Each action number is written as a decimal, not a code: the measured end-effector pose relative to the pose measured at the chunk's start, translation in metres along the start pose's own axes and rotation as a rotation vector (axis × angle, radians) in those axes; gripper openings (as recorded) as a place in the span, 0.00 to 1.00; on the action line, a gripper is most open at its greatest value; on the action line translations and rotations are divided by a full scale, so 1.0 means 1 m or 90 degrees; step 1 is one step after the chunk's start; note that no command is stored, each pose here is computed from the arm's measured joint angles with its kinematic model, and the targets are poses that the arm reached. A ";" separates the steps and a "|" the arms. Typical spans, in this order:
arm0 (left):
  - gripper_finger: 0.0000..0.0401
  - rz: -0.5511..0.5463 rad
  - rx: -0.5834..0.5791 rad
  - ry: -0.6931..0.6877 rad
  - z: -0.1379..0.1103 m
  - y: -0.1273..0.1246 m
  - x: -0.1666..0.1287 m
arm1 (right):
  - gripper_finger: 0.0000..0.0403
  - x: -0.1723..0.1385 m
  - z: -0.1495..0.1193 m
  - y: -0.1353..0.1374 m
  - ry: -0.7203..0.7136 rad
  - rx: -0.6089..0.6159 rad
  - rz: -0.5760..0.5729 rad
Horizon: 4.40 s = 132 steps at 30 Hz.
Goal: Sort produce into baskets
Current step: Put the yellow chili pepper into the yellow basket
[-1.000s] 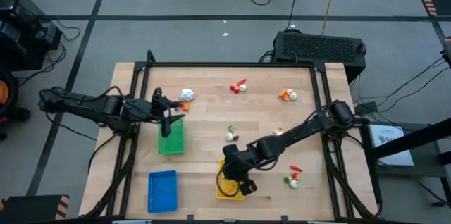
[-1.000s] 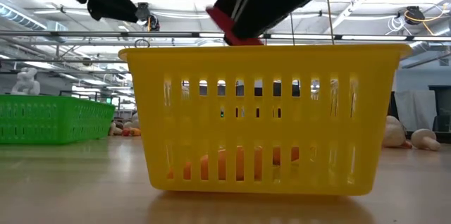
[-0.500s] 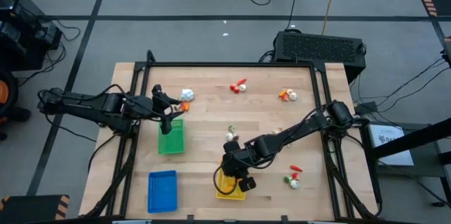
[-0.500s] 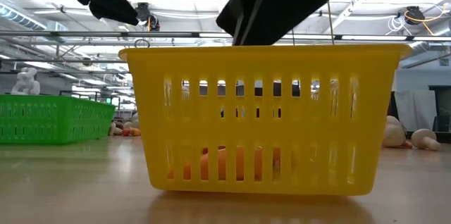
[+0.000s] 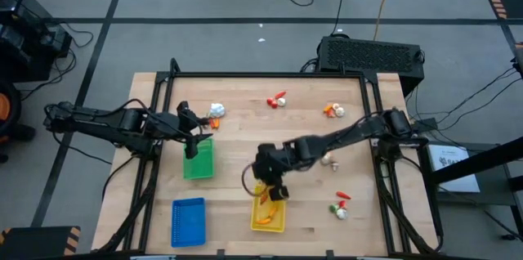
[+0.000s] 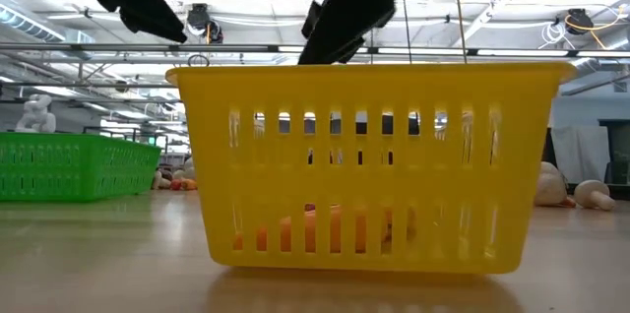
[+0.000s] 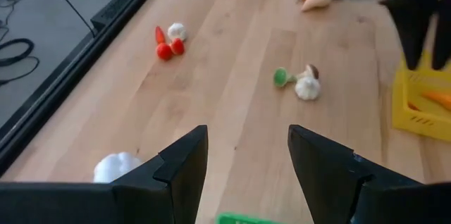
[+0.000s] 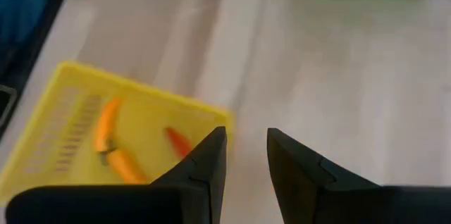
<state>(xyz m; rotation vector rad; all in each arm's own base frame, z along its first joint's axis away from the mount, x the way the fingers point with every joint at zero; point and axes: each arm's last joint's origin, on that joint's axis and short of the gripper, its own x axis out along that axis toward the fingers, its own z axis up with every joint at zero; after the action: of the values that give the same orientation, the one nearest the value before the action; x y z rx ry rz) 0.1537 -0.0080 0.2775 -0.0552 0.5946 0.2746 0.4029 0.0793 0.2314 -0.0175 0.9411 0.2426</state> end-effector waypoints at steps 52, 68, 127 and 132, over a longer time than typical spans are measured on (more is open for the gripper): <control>0.51 0.089 0.040 0.078 -0.014 0.007 -0.001 | 0.47 0.126 0.051 -0.207 -0.191 0.442 -0.268; 0.51 0.088 0.038 0.079 -0.014 0.007 -0.001 | 0.46 0.167 0.033 -0.209 -0.206 0.458 -0.283; 0.51 0.080 0.034 0.082 -0.015 0.006 -0.001 | 0.11 0.028 0.035 -0.094 0.320 0.143 -0.376; 0.51 0.113 0.040 0.062 -0.012 0.008 -0.001 | 0.11 -0.006 0.045 -0.060 0.276 0.114 -0.363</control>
<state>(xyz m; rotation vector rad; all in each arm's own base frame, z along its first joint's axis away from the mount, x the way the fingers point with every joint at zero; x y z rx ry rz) 0.1440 -0.0025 0.2683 0.0460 0.7060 0.4267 0.4480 0.0248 0.2576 -0.1764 1.3415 -0.3894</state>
